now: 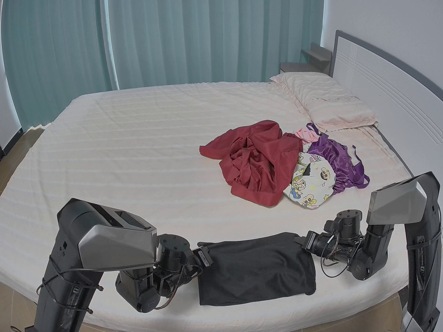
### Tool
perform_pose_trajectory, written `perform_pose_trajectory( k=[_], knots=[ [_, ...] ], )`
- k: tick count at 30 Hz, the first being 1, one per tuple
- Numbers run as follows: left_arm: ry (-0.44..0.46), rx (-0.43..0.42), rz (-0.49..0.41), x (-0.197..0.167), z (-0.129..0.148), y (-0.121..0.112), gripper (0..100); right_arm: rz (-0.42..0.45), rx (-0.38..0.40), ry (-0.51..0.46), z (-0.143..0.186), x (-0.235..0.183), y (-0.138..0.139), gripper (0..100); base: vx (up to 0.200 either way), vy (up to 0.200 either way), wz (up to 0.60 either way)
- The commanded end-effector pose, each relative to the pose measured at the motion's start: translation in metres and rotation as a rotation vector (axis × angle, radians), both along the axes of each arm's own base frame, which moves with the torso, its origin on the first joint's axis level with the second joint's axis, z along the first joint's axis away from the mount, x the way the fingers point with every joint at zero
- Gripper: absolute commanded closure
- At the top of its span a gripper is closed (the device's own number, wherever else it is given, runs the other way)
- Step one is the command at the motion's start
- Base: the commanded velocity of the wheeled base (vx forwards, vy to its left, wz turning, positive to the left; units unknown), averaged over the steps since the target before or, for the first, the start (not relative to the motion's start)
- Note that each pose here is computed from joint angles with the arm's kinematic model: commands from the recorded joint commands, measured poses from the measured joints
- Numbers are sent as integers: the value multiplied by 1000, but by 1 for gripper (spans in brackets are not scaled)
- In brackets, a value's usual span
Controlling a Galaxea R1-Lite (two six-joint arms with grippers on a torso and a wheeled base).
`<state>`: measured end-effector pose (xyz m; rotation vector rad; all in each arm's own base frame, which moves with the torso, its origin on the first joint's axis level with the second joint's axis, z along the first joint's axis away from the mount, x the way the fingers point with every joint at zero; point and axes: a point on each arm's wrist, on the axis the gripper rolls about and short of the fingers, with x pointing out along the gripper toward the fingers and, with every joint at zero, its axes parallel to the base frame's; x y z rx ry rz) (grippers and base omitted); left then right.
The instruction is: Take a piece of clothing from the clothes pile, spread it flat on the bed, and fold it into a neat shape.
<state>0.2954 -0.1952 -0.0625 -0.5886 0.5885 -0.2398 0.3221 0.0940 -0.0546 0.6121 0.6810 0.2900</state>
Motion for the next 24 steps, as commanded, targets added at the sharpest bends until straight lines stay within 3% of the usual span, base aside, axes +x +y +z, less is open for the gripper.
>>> perform_pose_trajectory(
  k=[1,7,19,20,21,24],
  knots=[
    [-25,-15,28,5,4,-1,100,-21,12,-29,5,6,-3,100,0,0,0],
    [-69,-21,109,20,8,5,100,-60,42,-80,11,12,-10,100,0,0,0],
    [-55,1,107,22,3,7,100,-60,29,-72,0,14,-9,100,0,0,0],
    [-49,7,102,20,1,6,100,-60,30,-74,0,14,-9,0,0,0,0],
    [-48,8,102,20,1,6,0,-59,30,-74,0,14,-8,0,0,0,0],
    [-42,14,101,20,-2,6,0,-52,29,-98,2,11,-7,0,0,0,0]
  ],
)
